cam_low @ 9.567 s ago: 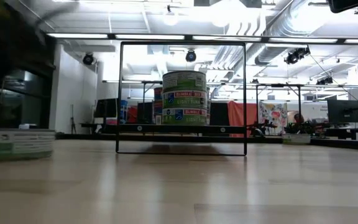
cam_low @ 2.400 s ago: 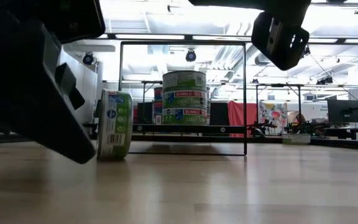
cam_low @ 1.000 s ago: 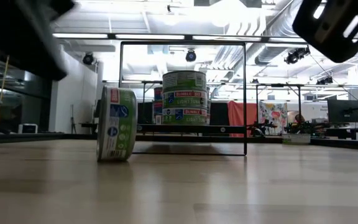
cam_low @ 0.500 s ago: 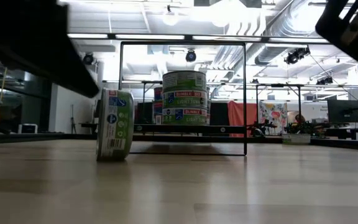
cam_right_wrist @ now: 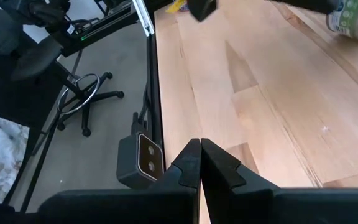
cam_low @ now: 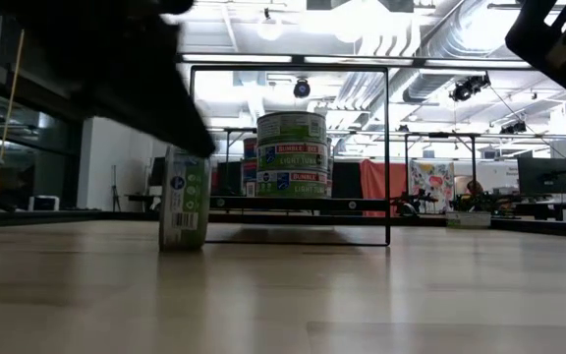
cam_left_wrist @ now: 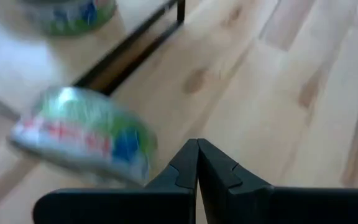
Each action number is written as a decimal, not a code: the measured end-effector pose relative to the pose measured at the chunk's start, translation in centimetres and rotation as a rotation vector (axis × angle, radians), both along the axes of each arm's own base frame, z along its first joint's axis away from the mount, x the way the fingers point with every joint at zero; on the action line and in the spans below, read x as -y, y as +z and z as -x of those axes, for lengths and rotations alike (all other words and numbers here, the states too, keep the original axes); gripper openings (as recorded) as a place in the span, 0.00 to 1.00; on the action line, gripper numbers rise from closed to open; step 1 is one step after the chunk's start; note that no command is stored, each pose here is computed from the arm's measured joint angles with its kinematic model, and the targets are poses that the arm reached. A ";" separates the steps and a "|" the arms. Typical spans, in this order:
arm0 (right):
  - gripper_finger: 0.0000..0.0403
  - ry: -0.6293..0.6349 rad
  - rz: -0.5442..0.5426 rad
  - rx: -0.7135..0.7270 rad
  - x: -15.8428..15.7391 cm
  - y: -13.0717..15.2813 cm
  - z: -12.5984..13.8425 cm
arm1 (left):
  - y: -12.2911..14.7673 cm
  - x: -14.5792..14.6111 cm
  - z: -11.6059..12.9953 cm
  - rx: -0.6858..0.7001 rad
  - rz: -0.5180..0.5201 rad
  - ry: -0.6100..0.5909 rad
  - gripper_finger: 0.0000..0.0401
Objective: Stack canned seafood by type on shelf
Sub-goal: Stack the green tuna can on top of the other green tuna cans on the shelf
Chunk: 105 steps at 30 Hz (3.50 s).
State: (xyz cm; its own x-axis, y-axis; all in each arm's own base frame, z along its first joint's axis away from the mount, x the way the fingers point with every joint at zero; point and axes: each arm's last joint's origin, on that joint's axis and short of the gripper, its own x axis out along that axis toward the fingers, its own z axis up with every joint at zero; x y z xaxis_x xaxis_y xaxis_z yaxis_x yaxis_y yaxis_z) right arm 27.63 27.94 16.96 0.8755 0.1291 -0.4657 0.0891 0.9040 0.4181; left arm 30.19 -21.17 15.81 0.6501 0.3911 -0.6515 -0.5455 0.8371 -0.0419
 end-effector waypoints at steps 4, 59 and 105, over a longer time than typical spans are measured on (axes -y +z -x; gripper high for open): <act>0.00 0.001 -0.004 -0.001 -0.1 0.0 0.1 | 0.4 -0.7 -1.3 0.054 -0.004 -0.003 0.00; 0.00 0.036 -0.030 -0.006 -0.1 0.4 -0.3 | 6.8 -0.9 0.2 0.276 0.134 -0.169 0.00; 0.43 -0.315 0.249 -0.498 10.7 5.3 -17.2 | 4.3 -12.2 18.8 0.102 0.196 -0.449 0.00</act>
